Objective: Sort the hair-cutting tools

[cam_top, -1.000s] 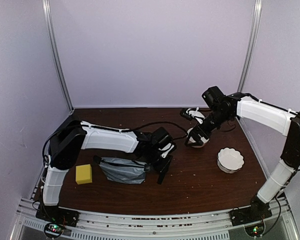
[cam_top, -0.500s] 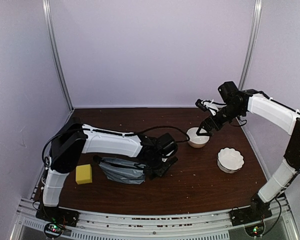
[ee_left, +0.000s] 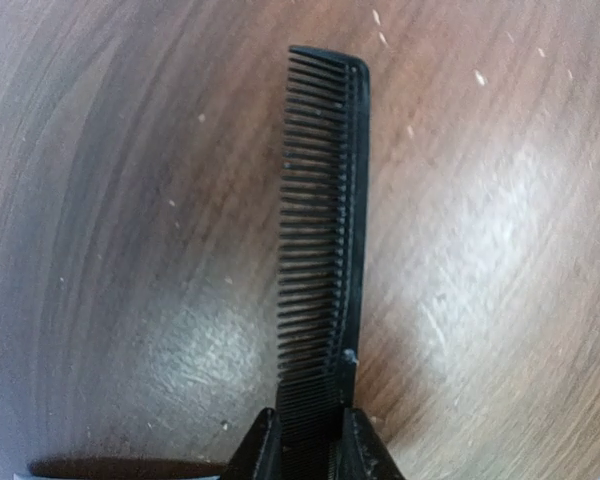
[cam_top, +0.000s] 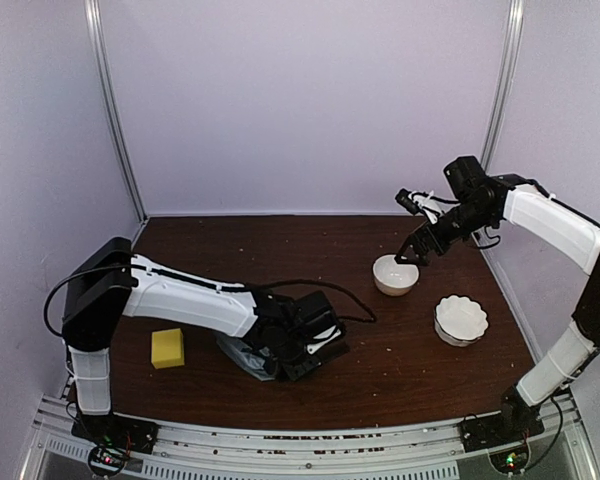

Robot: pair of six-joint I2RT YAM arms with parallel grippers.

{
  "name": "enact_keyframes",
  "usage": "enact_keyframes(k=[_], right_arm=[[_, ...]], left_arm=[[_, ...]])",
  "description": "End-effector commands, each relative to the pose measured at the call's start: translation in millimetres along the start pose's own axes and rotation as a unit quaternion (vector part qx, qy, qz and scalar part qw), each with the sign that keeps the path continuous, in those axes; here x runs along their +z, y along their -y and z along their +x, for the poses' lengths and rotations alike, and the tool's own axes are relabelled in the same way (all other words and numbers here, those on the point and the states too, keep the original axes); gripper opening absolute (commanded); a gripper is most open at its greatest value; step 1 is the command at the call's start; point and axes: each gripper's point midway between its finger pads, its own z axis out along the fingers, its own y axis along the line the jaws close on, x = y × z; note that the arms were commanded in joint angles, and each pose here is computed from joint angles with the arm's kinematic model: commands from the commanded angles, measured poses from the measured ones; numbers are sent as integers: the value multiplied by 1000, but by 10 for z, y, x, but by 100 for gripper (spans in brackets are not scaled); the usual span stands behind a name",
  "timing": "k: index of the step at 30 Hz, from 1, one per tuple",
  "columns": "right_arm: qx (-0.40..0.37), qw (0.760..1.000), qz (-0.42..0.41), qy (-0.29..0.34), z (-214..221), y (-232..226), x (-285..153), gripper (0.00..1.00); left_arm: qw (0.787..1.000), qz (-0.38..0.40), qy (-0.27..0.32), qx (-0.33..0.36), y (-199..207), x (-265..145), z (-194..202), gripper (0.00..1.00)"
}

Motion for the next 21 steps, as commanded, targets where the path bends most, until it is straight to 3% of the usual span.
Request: enact_keyframes(k=[1, 8, 15, 21], right_arm=[[-16, 999, -17, 22, -47, -136, -171, 100], [-48, 998, -45, 0, 202, -276, -135, 100], [-32, 997, -61, -19, 350, -298, -16, 100], [-22, 997, -79, -11, 331, -336, 27, 100]], left_arm=[[997, 12, -57, 42, 23, 142, 368, 21], [998, 36, -11, 39, 105, 22, 146, 13], [995, 87, 9, 37, 262, -87, 40, 0], [996, 88, 12, 30, 219, -207, 7, 0]])
